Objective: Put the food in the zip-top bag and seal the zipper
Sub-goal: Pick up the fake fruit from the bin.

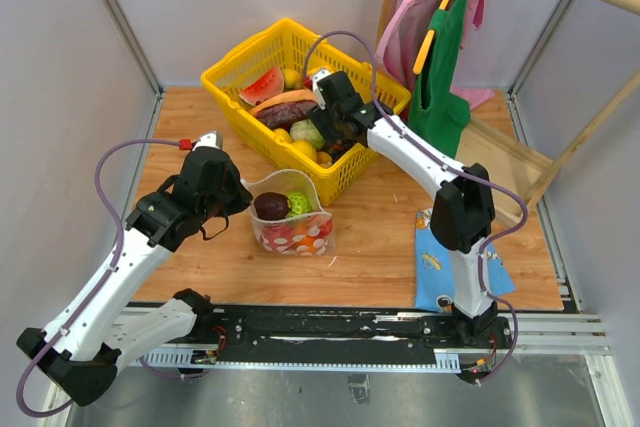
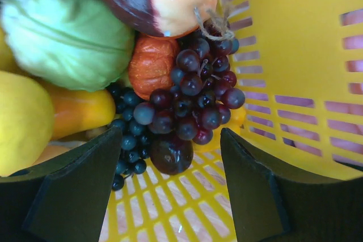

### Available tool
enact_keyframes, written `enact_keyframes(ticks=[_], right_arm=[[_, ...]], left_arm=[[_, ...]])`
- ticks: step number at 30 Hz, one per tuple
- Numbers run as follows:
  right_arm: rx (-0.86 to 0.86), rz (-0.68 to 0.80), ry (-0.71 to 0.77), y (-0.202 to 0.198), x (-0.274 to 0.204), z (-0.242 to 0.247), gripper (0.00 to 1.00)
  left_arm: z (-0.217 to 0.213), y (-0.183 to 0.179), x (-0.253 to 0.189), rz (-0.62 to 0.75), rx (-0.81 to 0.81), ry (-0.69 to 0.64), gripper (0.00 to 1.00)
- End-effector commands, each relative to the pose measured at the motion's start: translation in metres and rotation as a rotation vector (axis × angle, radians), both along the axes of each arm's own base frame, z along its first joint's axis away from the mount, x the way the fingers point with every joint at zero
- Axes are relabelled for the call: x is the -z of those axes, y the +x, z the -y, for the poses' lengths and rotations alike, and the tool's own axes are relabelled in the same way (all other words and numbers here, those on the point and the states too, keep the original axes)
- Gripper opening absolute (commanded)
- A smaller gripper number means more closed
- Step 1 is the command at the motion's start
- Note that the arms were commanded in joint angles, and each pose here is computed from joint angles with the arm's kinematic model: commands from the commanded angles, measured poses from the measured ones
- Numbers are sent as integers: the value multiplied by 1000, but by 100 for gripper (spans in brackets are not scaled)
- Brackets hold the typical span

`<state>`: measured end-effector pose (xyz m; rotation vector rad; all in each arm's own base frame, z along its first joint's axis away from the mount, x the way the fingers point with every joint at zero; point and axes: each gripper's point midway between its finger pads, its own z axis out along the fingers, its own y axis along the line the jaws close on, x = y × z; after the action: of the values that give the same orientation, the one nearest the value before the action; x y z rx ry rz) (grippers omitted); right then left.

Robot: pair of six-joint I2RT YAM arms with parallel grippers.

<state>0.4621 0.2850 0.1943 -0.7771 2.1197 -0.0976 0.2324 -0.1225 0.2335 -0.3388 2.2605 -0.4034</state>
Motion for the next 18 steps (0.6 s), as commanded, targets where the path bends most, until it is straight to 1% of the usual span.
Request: enact_keyframes(ticks=[1,9,13,18], right_arm=[[86,-22,22,25,26,11,71],[122,-78,-6,41,68,19,70],[125,-102,-31,44,84,25,63],[115,-140,-20,45,97,30,55]], left_arm=[[0,2,-10,19,9,-1,0],[1,4,-8,10,12,5,0],[2,5,-6,6,13,10,0],[3,7,-5,4,16,8,0]])
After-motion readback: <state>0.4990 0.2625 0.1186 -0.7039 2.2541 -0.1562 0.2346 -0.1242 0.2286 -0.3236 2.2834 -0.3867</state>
